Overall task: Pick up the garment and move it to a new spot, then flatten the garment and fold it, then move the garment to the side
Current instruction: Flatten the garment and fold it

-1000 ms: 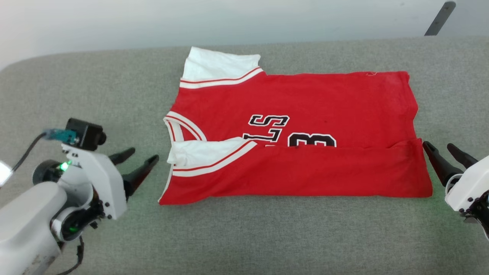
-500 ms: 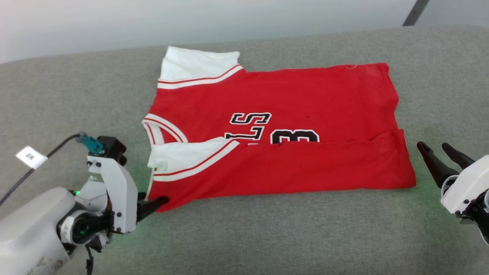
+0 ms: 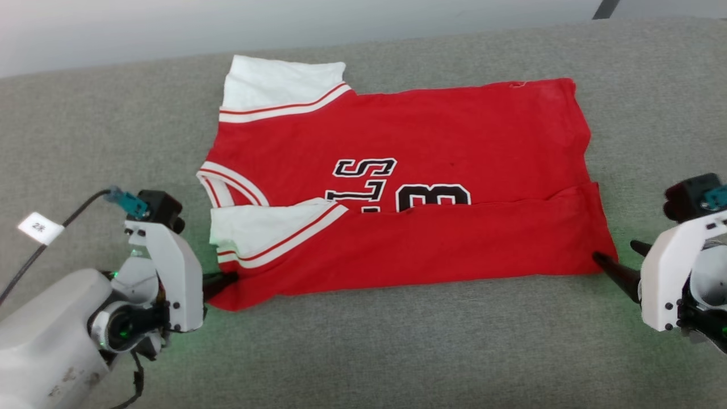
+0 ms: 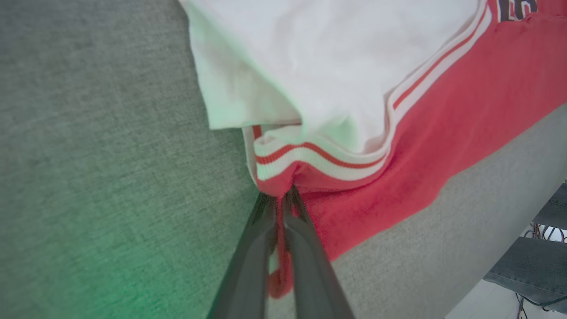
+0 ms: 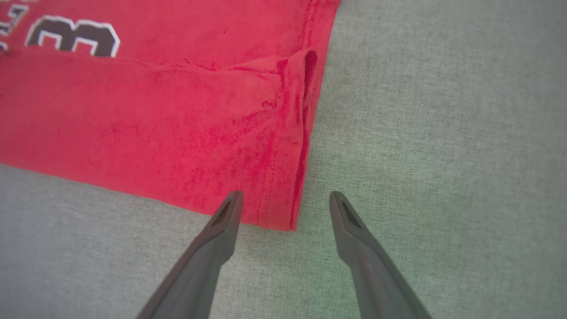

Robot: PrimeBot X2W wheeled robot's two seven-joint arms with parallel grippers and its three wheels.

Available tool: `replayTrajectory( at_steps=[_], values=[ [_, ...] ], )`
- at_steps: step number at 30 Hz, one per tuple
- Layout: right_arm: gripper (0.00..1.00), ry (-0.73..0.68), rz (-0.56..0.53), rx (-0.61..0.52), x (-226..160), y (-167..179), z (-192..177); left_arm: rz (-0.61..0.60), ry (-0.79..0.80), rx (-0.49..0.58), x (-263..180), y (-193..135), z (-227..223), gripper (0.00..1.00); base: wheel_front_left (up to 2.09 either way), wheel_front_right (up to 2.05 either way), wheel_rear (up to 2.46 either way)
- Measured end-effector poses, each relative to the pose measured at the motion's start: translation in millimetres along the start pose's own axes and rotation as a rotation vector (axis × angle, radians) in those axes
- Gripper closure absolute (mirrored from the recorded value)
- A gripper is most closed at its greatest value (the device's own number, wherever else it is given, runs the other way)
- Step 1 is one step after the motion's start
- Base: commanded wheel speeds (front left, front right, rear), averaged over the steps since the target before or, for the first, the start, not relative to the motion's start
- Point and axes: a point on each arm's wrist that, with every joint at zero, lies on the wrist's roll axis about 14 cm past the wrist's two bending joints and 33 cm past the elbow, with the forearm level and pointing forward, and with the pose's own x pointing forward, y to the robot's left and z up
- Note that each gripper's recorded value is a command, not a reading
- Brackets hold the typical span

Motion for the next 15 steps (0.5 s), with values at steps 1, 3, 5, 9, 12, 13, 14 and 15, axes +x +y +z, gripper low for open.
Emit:
replayTrajectory(
  at_steps=[1,3,5,9,12,13,14,15],
  values=[
    [0.00,0.033,0.002,-0.026,1.5,1.6,-2.4,-0.002,-0.004,-0.002,0.1,-0.7,-0.1,1.00,0.00,0.00,0.00],
    [0.00,0.079,-0.022,-0.089,4.4,-2.5,-3.1,-0.005,-0.011,0.000,0.4,-1.4,0.5,1.00,0.00,0.00,0.00],
    [0.00,0.117,-0.034,-0.112,9.4,-5.1,-4.2,-0.013,-0.020,0.000,1.7,-2.4,1.2,1.00,0.00,0.00,0.00],
    [0.00,0.204,-0.027,-0.123,23.0,-2.4,-17.7,-0.021,-0.034,-0.002,4.4,-2.8,1.3,1.00,0.00,0.00,0.00],
    [1.00,0.220,-0.010,-0.134,29.7,2.5,-16.7,-0.023,-0.044,-0.005,4.8,-2.2,0.9,1.00,0.00,0.00,0.00],
    [1.00,0.214,-0.002,-0.128,31.6,3.9,-15.5,-0.024,-0.047,-0.007,4.7,-1.7,0.8,1.00,0.00,0.00,0.00],
    [1.00,0.214,0.002,-0.126,33.0,4.9,-15.7,-0.024,-0.052,-0.008,4.3,-1.2,0.7,1.00,0.00,0.00,0.00],
    [1.00,0.208,0.007,-0.125,33.9,6.1,-14.4,-0.023,-0.055,-0.009,3.6,-0.7,0.5,1.00,0.00,0.00,0.00]
  ],
)
